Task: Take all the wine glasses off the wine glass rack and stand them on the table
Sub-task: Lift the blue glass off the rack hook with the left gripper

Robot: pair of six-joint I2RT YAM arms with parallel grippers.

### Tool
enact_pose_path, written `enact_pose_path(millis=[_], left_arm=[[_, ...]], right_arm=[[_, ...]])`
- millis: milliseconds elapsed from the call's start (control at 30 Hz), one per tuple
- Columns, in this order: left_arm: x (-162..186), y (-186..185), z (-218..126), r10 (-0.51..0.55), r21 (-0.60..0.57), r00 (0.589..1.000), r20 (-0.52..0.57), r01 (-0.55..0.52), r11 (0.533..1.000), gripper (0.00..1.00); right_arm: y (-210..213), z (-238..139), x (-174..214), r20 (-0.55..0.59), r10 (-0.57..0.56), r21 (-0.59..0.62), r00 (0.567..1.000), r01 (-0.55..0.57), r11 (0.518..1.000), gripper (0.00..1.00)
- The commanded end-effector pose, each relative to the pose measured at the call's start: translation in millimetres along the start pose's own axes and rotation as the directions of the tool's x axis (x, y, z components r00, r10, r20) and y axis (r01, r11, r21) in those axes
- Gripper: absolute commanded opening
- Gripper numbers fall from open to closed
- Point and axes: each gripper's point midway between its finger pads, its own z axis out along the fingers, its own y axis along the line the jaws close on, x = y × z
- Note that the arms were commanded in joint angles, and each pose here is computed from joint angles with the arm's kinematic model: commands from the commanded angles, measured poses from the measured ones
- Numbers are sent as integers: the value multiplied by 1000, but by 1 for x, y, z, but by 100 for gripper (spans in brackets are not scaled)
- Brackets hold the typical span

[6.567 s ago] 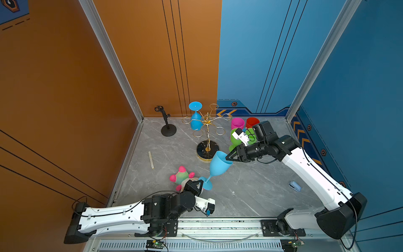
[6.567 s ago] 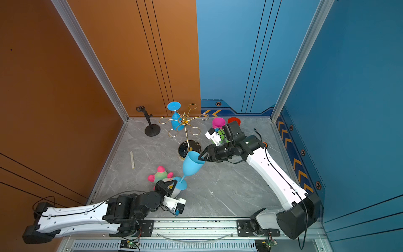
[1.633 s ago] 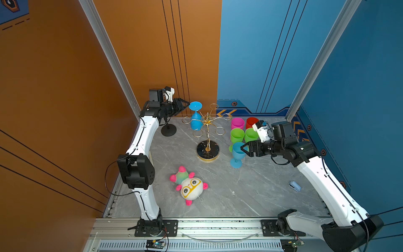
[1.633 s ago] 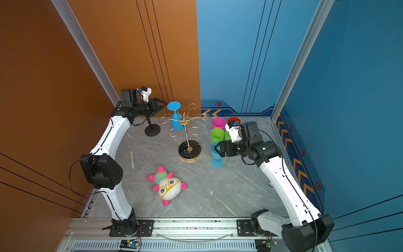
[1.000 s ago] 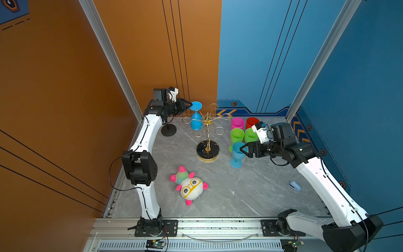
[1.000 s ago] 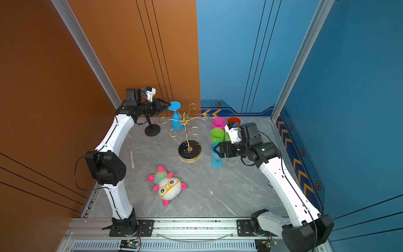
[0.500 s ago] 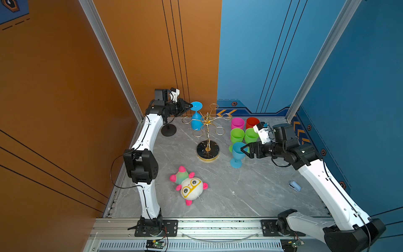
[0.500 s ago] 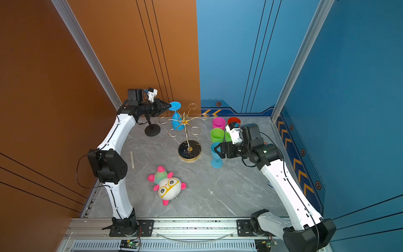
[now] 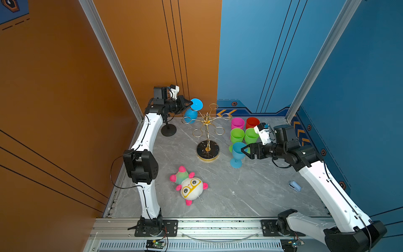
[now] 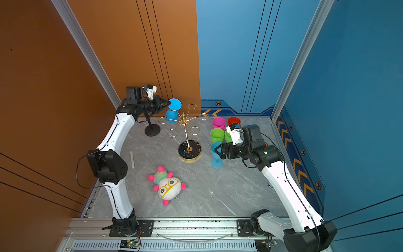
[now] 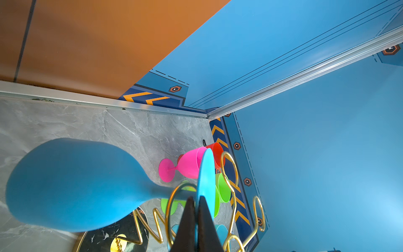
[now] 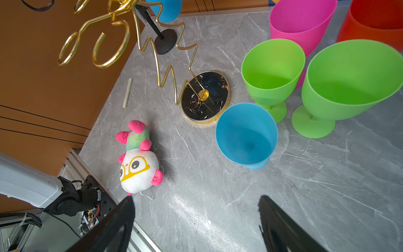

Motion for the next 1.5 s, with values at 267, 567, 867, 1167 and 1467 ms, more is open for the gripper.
enact_pose_path(millis=[267,567,867,1167,1467], left_arm=[[16,-26,-19,-40,32,999,-37,41,999,0],[27,-35,-24,-39,59,997,-67,43,997,0],[34,-44,-18,-33,95,994,-101,43,995,0],[37,-53,-5,-36,148,988,-150,59,987,0],[22,-51,3,-36,137,992,-117,52,989,0]], right_arm=[[3,-5,0,26,13,-22,1000,-13,1000,89],[5,-9,-2,40,17,-33,999,-16,999,89],[6,-14,-2,53,22,-37,998,-20,999,89],[7,-18,-2,63,24,-39,998,-22,999,90],[6,-17,0,60,28,-40,998,-26,999,90]])
